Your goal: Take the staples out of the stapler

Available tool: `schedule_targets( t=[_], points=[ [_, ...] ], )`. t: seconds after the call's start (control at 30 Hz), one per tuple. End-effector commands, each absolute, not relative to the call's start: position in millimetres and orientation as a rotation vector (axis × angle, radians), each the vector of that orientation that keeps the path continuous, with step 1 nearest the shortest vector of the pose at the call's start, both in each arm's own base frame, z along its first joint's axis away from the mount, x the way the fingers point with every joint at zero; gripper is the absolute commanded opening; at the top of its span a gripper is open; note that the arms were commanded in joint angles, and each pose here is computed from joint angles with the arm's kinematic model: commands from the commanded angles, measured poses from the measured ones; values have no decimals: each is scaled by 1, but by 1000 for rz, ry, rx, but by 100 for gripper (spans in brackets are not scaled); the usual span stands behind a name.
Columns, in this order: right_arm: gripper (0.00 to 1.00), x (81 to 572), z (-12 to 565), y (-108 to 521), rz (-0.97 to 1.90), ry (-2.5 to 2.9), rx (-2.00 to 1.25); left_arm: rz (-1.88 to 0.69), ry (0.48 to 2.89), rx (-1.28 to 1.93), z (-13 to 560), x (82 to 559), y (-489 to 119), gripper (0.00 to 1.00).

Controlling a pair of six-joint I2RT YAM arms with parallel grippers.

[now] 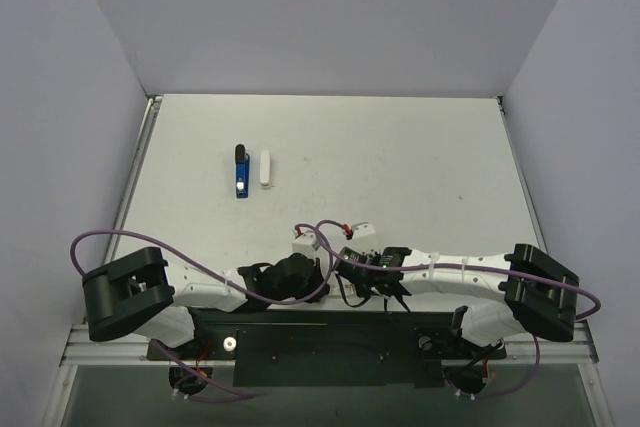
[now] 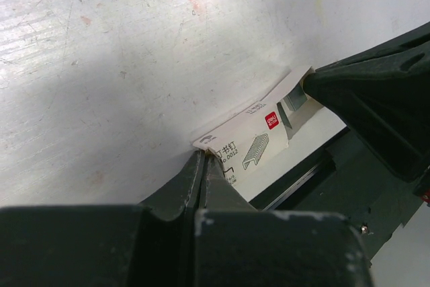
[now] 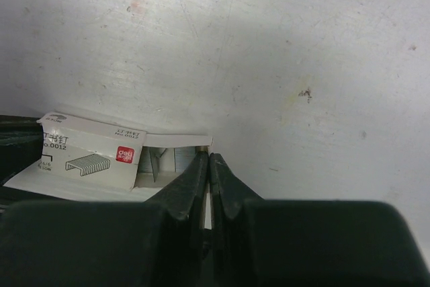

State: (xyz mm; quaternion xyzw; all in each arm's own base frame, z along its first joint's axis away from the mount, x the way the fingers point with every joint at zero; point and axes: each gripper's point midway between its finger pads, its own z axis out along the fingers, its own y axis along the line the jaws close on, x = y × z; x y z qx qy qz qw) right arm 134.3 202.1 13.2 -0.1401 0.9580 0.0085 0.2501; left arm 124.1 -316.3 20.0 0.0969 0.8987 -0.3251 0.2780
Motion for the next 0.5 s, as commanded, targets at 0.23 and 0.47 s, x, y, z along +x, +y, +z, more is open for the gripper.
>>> schedule_targets(
  t=[0.23,0.47],
  points=[
    [0,136,11,201,51,2607,-170,-804,2447,248,9,120,-296,0],
    [0,134,13,210,93,2601,-148,-805,2433,229,13,122,-293,0]
  ],
)
